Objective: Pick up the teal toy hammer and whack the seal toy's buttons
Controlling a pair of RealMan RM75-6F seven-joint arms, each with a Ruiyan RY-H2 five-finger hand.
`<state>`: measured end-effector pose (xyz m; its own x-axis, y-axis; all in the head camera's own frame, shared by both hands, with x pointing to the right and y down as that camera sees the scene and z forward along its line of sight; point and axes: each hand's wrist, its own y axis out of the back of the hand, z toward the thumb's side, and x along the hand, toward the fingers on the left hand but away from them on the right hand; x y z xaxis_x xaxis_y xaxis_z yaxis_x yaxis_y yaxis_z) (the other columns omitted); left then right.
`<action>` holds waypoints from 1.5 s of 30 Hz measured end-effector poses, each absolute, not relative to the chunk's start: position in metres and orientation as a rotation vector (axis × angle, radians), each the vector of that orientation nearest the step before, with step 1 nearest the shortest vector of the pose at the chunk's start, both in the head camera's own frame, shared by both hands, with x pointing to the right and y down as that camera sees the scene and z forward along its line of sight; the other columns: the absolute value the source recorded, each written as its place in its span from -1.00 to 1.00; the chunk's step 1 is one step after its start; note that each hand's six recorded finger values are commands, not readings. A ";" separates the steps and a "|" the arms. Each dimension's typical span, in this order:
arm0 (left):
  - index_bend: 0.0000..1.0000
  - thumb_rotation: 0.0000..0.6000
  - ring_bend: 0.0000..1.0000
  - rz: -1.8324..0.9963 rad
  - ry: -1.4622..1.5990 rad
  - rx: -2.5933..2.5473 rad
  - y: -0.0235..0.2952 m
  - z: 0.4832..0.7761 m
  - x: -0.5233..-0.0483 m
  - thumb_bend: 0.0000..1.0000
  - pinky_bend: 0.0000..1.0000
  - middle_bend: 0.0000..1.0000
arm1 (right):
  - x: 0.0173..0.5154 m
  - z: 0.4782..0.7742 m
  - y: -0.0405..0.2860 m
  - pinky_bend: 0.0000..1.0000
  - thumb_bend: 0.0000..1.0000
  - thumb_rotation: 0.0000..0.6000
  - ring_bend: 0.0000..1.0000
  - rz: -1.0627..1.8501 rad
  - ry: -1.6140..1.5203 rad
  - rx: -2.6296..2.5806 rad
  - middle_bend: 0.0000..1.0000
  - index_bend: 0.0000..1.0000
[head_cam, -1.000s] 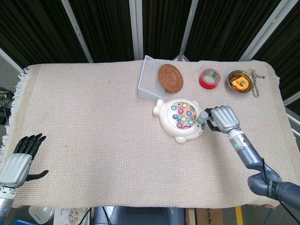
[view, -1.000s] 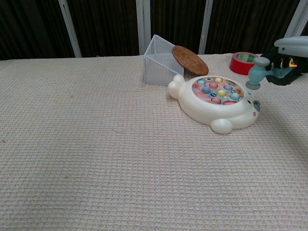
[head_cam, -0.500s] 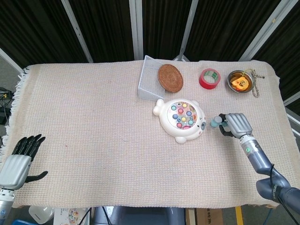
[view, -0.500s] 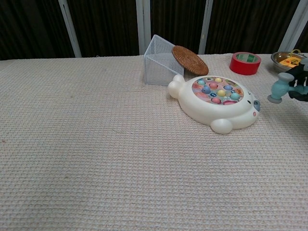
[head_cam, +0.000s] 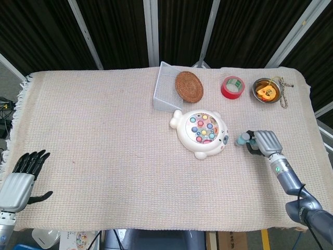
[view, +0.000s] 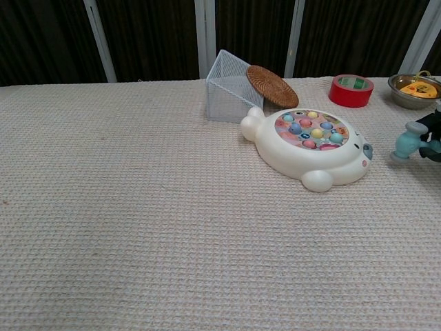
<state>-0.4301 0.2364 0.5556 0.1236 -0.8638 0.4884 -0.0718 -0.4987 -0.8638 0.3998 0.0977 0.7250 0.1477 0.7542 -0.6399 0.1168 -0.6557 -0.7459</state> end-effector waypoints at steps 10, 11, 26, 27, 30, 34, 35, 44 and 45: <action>-1.00 1.00 -1.00 -1.446 0.915 -1.707 0.236 0.555 -0.429 -0.91 -1.00 -1.00 | 0.406 0.733 0.101 -0.22 0.57 1.00 0.00 1.550 -0.839 -1.920 0.39 0.48; -1.00 1.00 -1.00 -1.446 0.915 -1.707 0.236 0.555 -0.429 -0.91 -1.00 -1.00 | 0.406 0.733 0.102 -0.23 0.57 1.00 -0.01 1.550 -0.839 -1.923 0.38 0.46; -1.00 1.00 -1.00 -1.444 0.915 -1.705 0.235 0.555 -0.429 -0.91 -1.00 -1.00 | 0.414 0.738 0.112 -0.36 0.57 1.00 -0.16 1.593 -0.826 -1.948 0.22 0.24; -1.00 1.00 -1.00 -1.444 0.915 -1.706 0.235 0.555 -0.429 -0.91 -1.00 -1.00 | 0.415 0.738 0.112 -0.37 0.57 1.00 -0.17 1.594 -0.825 -1.948 0.21 0.23; -1.00 1.00 -1.00 -1.444 0.916 -1.705 0.235 0.555 -0.429 -0.91 -1.00 -1.00 | 0.415 0.739 0.113 -0.40 0.56 1.00 -0.19 1.599 -0.824 -1.950 0.18 0.19; -1.00 1.00 -1.00 -1.446 0.917 -1.704 0.235 0.555 -0.430 -0.91 -1.00 -1.00 | 0.416 0.739 0.113 -0.41 0.46 1.00 -0.21 1.604 -0.826 -1.950 0.17 0.18; -1.00 1.00 -1.00 -1.446 0.917 -1.704 0.235 0.555 -0.430 -0.91 -1.00 -1.00 | 0.416 0.739 0.113 -0.41 0.44 1.00 -0.21 1.605 -0.827 -1.950 0.17 0.18; -1.00 1.00 -1.00 -1.442 0.915 -1.706 0.234 0.556 -0.428 -0.91 -1.00 -1.00 | 0.418 0.739 0.115 -0.44 0.29 1.00 -0.24 1.613 -0.845 -1.953 0.14 0.14; -1.00 1.00 -1.00 -1.443 0.915 -1.706 0.234 0.556 -0.428 -0.91 -1.00 -1.00 | 0.418 0.739 0.115 -0.44 0.28 1.00 -0.24 1.613 -0.846 -1.953 0.14 0.14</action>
<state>-0.4282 0.2338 0.5558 0.1252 -0.8653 0.4854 -0.0708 -0.4958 -0.8655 0.4185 0.1145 0.7385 0.1204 0.7123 -0.6915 0.1640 -0.7013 -0.6938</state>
